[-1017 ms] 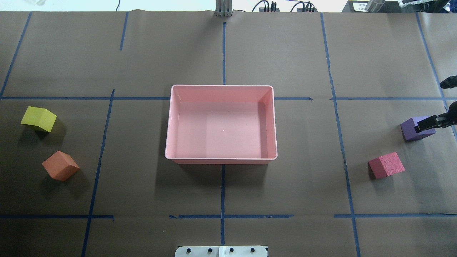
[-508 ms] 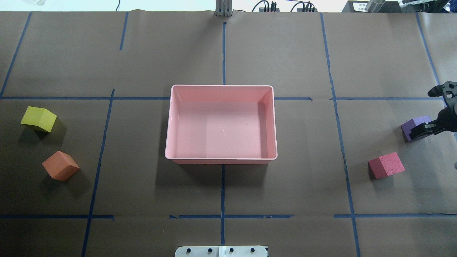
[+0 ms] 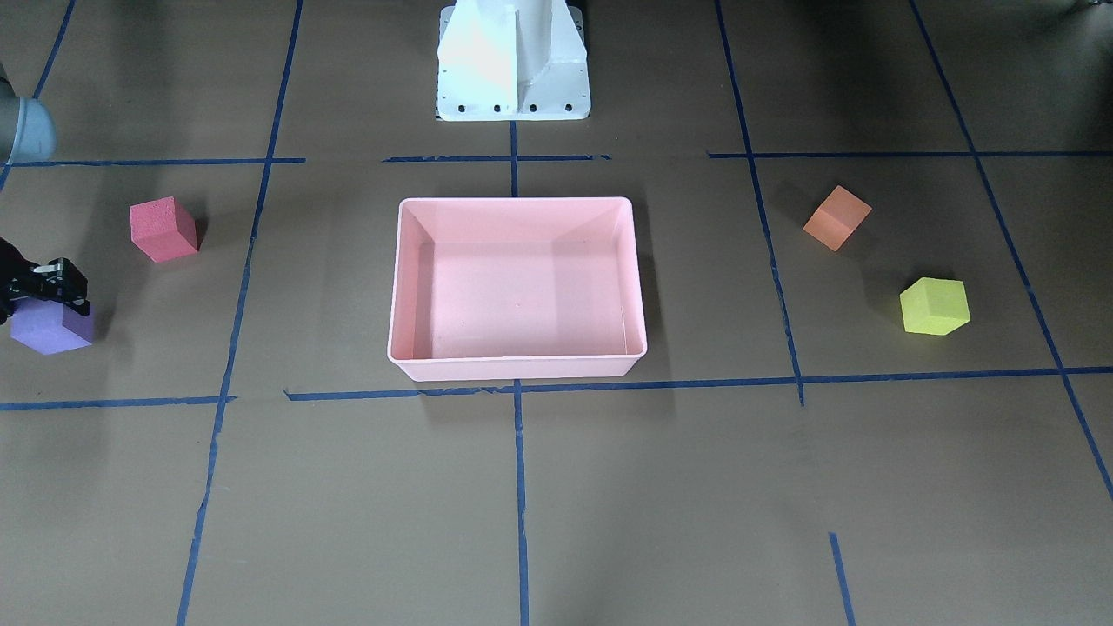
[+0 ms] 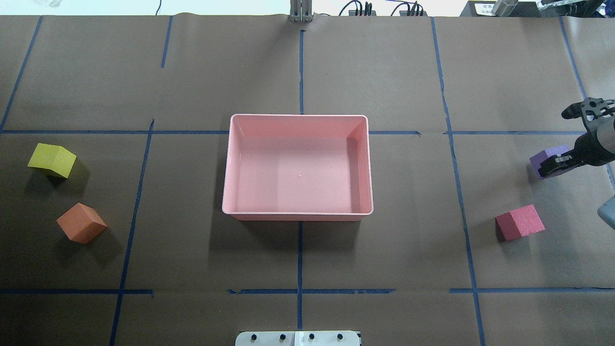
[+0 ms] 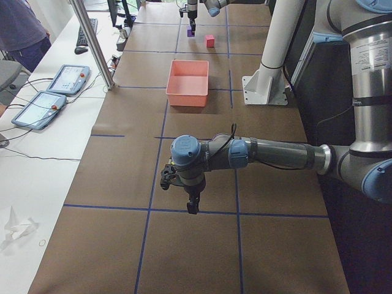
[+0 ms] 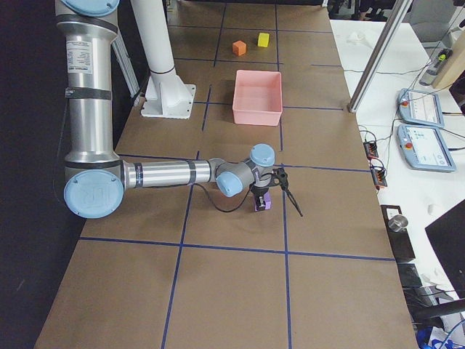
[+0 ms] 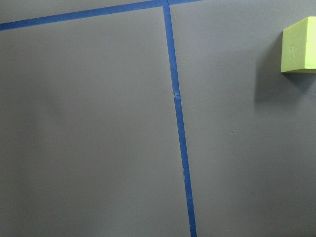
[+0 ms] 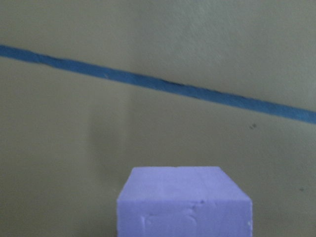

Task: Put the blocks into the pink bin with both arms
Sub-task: 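Carry the purple cube into the pink bin and release it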

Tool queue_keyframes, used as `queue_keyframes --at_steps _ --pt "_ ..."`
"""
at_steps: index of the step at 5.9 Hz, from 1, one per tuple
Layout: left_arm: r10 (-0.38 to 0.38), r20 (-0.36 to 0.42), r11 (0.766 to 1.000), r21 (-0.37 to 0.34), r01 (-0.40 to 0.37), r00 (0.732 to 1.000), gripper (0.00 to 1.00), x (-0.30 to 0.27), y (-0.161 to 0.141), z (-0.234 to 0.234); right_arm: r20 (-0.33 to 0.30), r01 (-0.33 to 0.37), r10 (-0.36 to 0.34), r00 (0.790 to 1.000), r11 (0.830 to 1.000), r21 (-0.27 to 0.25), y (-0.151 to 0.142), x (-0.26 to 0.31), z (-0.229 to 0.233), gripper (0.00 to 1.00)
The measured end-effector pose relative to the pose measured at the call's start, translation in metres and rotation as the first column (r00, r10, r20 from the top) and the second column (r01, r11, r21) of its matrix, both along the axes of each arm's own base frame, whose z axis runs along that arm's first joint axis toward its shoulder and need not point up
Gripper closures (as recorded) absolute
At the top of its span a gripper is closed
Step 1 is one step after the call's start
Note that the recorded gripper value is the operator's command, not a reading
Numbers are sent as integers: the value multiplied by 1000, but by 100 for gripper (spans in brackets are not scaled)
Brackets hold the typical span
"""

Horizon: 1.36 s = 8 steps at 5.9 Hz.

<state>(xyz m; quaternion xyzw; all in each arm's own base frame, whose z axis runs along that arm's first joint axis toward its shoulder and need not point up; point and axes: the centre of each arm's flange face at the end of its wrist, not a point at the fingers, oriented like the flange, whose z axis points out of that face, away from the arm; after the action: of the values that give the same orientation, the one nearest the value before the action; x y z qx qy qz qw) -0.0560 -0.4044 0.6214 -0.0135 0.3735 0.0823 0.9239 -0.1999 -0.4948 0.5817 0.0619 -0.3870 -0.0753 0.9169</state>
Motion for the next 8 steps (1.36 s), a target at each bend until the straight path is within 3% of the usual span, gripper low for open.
queue_keyframes --at_steps 2,3,5,6,7,8 --pt "-1 -1 999 51 1 1000 0 2 -12 -21 60 -82 86 994 994 -75 -34 -52 -136 72" --pt "1 -3 994 105 -1 1000 0 3 -34 -43 74 -111 122 990 984 -139 -34 -88 -216 72" --pt "21 -17 976 218 -16 1000 0 13 -65 -79 88 -195 224 971 946 -260 0 -177 -347 69" --pt "54 -41 964 264 -41 998 0 29 -71 -86 83 -234 269 960 928 -291 28 -224 -392 42" --pt "82 -62 954 292 -60 995 0 45 -75 -88 73 -261 295 953 917 -304 55 -266 -422 1" --pt "101 -73 950 302 -75 992 0 68 -77 -91 57 -282 312 948 912 -299 70 -297 -436 0"
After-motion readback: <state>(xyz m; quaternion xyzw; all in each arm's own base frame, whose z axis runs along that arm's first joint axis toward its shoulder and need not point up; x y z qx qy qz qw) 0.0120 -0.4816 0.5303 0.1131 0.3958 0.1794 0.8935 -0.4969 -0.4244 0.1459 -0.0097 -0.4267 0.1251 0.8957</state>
